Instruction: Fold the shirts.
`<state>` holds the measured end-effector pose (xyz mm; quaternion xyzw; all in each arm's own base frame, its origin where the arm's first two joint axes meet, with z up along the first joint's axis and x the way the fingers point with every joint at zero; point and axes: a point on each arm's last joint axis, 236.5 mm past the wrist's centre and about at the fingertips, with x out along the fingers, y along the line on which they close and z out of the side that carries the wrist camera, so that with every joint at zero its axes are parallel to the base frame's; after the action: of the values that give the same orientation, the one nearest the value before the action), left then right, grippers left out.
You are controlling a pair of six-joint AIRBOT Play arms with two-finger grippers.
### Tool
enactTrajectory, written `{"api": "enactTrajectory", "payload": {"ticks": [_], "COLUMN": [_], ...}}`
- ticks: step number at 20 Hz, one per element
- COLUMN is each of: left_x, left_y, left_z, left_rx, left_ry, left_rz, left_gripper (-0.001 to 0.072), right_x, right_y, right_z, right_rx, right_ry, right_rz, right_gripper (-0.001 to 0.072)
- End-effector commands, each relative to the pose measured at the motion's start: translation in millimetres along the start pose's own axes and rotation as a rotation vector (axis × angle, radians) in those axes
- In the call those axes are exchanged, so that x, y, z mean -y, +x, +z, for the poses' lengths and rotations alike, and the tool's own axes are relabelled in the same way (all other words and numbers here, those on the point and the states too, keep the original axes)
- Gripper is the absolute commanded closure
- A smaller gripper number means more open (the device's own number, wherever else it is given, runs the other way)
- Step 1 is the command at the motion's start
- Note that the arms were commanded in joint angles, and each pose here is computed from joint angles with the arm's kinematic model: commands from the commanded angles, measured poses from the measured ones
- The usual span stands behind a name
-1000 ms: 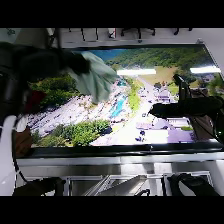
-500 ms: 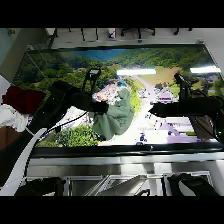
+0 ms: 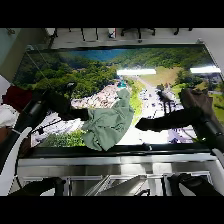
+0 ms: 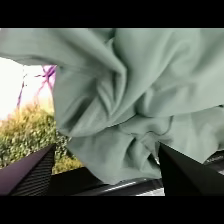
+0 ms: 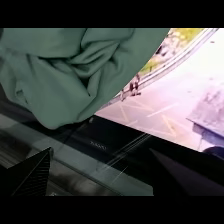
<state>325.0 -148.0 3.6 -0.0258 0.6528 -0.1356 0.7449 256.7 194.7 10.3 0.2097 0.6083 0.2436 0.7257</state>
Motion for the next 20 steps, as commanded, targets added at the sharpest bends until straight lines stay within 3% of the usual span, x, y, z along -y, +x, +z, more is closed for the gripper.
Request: {"api": "enactTrajectory", "payload": {"ticks": [1,4,9,10,12,13,14,15,16,17,18,20], "left_x": [-36,-28,-16,-11,-2,3,8,12,14,14,14,8], "left_y": [25,54,91,96,105,108,109,110,111,111,110,101], "left_z": [-11,-27,-77,-83,-92,-94,-95,-95,-93,-93,-93,-84], "left_rx": [0.039,0.011,-0.112,-0.122,-0.128,-0.126,-0.125,-0.120,-0.112,-0.109,-0.108,-0.068], "left_ry": [-0.176,-0.257,-0.225,-0.205,-0.171,-0.155,-0.133,-0.119,-0.111,-0.109,-0.110,-0.123], "left_rz": [-0.061,-0.210,-0.213,-0.210,-0.203,-0.201,-0.199,-0.199,-0.198,-0.198,-0.197,-0.197], "left_gripper": [0.0008,0.0008,0.0009,0.0009,0.0010,0.0019,0.0174,0.0404,0.0582,0.0617,0.0688,0.0690], "right_x": [-7,-10,-28,-34,-41,-42,-43,-42,-43,-43,-43,-51], "right_y": [64,107,147,150,157,159,162,162,162,162,161,151], "right_z": [-38,-48,-40,-33,-24,-24,-24,-23,-21,-19,-18,-7], "right_rx": [-0.039,-0.073,-0.135,-0.130,-0.130,-0.142,-0.150,-0.148,-0.141,-0.138,-0.135,-0.121], "right_ry": [0.069,0.072,0.058,0.049,0.034,0.033,0.033,0.032,0.013,0.008,0.004,-0.032], "right_rz": [0.051,0.025,0.018,0.025,0.032,0.033,0.033,0.031,0.033,0.034,0.035,0.058], "right_gripper": [0.0050,0.0050,0.0051,0.0079,0.0231,0.0230,0.0258,0.0456,0.0599,0.0616,0.0693,0.0693]}}
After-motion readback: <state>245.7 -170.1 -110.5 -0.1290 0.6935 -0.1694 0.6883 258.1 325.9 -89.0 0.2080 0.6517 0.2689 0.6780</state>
